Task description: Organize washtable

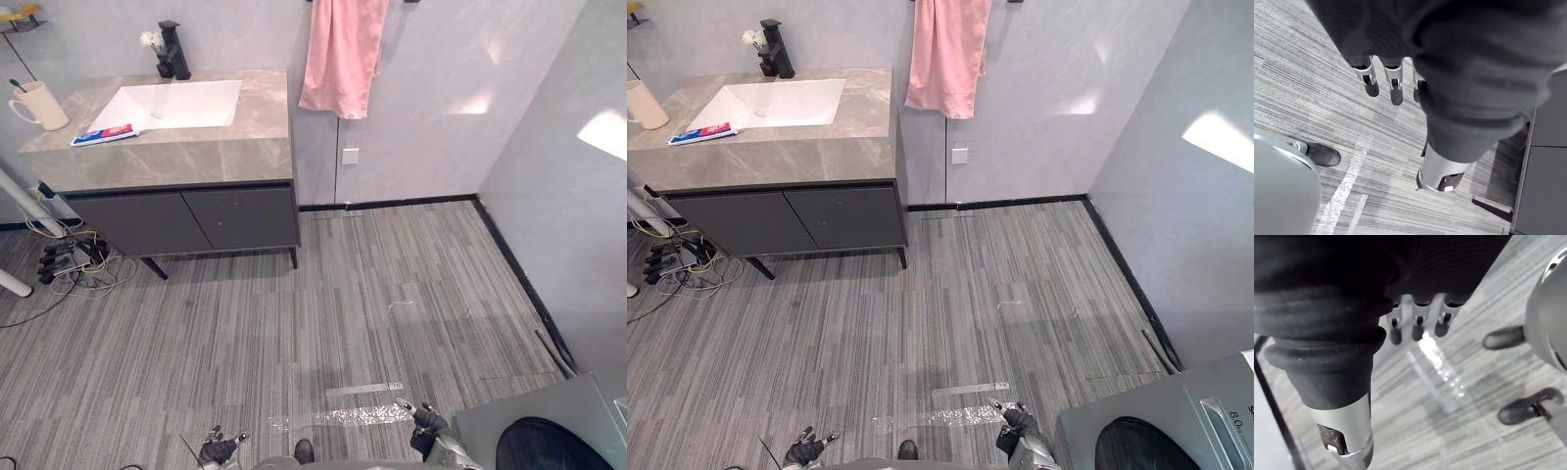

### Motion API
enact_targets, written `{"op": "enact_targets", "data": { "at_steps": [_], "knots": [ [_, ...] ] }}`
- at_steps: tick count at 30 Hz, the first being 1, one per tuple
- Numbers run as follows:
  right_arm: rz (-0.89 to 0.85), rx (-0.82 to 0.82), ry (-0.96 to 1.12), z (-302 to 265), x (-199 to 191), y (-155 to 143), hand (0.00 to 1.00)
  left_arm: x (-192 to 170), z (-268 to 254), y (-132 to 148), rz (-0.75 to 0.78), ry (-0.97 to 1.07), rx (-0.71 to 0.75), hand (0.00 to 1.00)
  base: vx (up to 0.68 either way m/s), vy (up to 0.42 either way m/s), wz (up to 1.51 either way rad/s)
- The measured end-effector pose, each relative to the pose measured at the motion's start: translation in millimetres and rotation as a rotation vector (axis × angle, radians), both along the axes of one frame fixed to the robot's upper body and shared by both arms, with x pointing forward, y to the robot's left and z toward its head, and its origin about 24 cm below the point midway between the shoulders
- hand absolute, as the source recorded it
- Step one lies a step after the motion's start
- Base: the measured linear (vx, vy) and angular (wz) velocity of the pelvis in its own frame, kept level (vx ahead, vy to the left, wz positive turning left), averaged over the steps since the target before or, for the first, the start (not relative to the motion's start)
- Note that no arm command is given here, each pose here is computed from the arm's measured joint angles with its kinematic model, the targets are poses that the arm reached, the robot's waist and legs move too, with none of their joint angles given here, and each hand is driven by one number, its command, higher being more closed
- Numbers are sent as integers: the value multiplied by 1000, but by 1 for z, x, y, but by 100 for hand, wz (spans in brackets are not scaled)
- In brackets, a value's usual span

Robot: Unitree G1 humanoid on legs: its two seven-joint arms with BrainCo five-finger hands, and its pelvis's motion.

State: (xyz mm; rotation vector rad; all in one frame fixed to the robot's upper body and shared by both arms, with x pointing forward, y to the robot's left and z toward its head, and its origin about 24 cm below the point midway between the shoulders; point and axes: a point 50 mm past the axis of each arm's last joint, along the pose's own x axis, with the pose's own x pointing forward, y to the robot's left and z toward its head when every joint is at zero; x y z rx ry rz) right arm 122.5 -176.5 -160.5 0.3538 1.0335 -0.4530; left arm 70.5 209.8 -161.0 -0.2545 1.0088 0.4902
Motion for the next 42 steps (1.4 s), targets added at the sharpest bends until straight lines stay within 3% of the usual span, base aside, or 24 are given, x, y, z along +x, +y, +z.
{"op": "enact_targets", "data": {
  "at_steps": [21, 29, 39, 42],
  "knots": [
    [-29, 3, 6, -1, -1, -3, 0, 1, 1, 1, -19, -9, 17, 0, -6, -3, -3],
    [-121, -10, -58, 5, 7, -16, 0, 4, 4, 10, -28, -20, 41, 0, 22, 77, -31],
    [-157, -11, -33, 4, 5, -19, 0, 17, 7, 12, -8, -46, 61, 0, 295, -60, 8],
    [-135, -45, -41, 7, 8, -31, 0, 14, 5, 1, 30, -55, 28, 0, 625, -340, 35]
  ]
}}
